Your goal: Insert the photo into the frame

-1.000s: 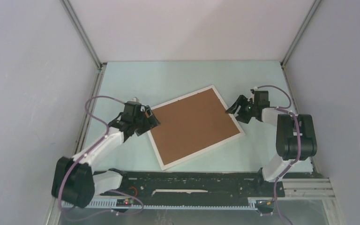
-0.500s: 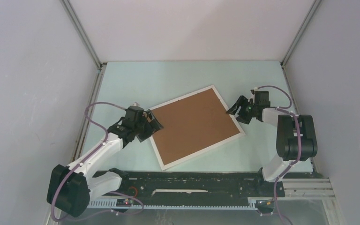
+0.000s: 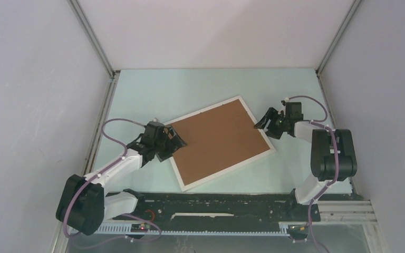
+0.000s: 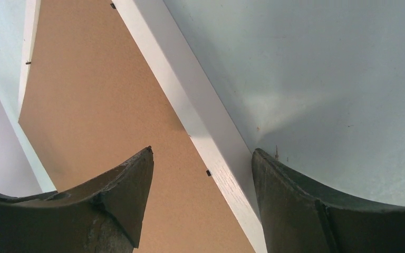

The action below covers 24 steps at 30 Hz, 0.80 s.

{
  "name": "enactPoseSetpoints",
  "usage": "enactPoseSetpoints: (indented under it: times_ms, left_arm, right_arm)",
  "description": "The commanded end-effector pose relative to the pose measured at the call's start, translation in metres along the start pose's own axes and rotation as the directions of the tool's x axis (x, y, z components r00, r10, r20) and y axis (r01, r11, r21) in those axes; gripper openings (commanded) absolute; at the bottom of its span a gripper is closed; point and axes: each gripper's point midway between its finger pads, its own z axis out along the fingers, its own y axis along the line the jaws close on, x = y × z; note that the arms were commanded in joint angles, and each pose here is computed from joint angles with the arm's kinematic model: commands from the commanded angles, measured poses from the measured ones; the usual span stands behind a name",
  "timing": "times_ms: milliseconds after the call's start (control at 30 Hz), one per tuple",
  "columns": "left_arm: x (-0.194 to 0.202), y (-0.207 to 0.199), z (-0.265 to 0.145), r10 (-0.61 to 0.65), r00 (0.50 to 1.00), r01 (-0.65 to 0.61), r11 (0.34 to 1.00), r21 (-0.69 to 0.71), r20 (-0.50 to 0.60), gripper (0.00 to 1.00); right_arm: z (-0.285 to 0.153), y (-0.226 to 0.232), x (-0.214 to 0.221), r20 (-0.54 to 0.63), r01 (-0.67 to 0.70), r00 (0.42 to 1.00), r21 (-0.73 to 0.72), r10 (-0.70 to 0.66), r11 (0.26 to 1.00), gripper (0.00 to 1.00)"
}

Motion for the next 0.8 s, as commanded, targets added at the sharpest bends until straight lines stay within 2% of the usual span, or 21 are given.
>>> enactPoseSetpoints:
  times_ms: [0,133,300,767]
  left_arm:
    - [0.007,-0.042,0.002,0.022,0.999,-0.014,0.978,0.208,-0.032,0.87]
    - [0.008,-0.067,-0.004,0.057,0.998,-0.042,0.950,0.309,-0.038,0.87]
    - [0.008,-0.112,-0.030,0.148,0.988,-0.151,0.896,0.418,0.040,0.88]
    - [-0.002,-0.126,-0.052,0.158,0.980,-0.195,0.894,0.404,0.125,0.88]
  right_arm:
    - [0.004,0.008,0.021,-0.065,0.030,0.997,-0.022,-0.031,0.999,0.75]
    - [0.004,0.014,0.024,-0.076,0.033,0.996,-0.045,-0.037,0.998,0.75]
    - [0.006,0.023,0.032,-0.105,0.028,0.994,-0.084,-0.037,0.996,0.74]
    - [0.008,0.025,0.036,-0.129,0.009,0.991,-0.107,-0.023,0.994,0.73]
